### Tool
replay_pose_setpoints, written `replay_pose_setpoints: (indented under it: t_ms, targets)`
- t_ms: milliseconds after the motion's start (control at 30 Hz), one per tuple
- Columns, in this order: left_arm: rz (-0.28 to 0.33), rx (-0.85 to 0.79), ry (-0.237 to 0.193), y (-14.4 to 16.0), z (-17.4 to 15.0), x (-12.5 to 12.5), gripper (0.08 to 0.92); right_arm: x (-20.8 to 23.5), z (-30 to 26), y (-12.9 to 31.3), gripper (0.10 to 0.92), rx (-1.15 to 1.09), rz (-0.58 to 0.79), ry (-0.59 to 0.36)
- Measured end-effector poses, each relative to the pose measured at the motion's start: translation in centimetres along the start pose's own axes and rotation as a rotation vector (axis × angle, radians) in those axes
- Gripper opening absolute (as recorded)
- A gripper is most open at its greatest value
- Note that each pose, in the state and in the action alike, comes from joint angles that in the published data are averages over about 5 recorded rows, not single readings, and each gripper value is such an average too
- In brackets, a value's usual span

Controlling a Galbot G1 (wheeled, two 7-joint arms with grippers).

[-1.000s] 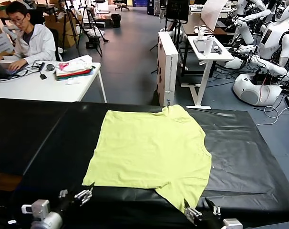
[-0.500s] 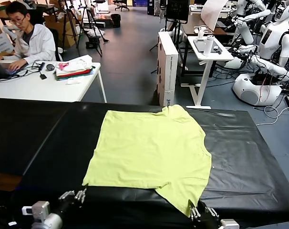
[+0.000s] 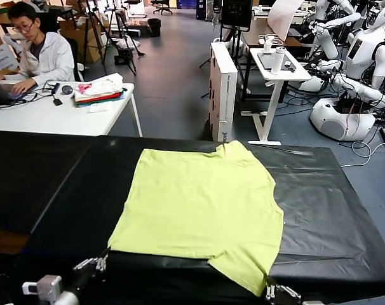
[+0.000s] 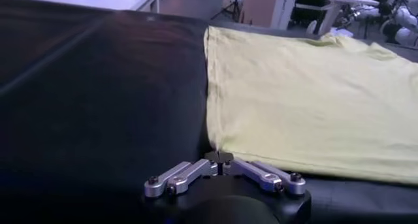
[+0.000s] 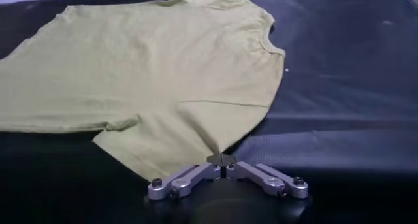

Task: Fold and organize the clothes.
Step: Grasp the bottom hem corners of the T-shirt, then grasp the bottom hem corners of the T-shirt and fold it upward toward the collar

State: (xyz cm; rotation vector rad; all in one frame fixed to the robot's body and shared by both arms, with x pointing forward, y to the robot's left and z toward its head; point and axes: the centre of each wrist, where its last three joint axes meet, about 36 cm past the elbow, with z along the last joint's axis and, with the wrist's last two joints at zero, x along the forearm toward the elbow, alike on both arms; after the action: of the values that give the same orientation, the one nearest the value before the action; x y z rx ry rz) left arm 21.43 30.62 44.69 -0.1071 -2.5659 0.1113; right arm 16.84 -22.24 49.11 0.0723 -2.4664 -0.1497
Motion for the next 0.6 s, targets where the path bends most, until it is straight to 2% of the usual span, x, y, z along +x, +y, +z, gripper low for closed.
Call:
replay_pose_setpoints:
  t_ms: [200,400,600]
  targets:
    - [-0.014,0.012,-0.034,-0.3,-0.4,0.9,0.146,-1.3,-1.1,-0.7,0.139,-0.01,-0.066,-0.152]
    - [0.008,0.094,-0.13,-0.8,-0.5,0.4,0.146,-4.7,-2.5,-1.6,0.139,-0.017,-0.142,-0.324]
    - [0.004,0.158,-0.203,-0.9,-0.7,-1.9,0.146,-8.8,-3.3,-2.7,0.139,-0.022,-0.155,-0.382]
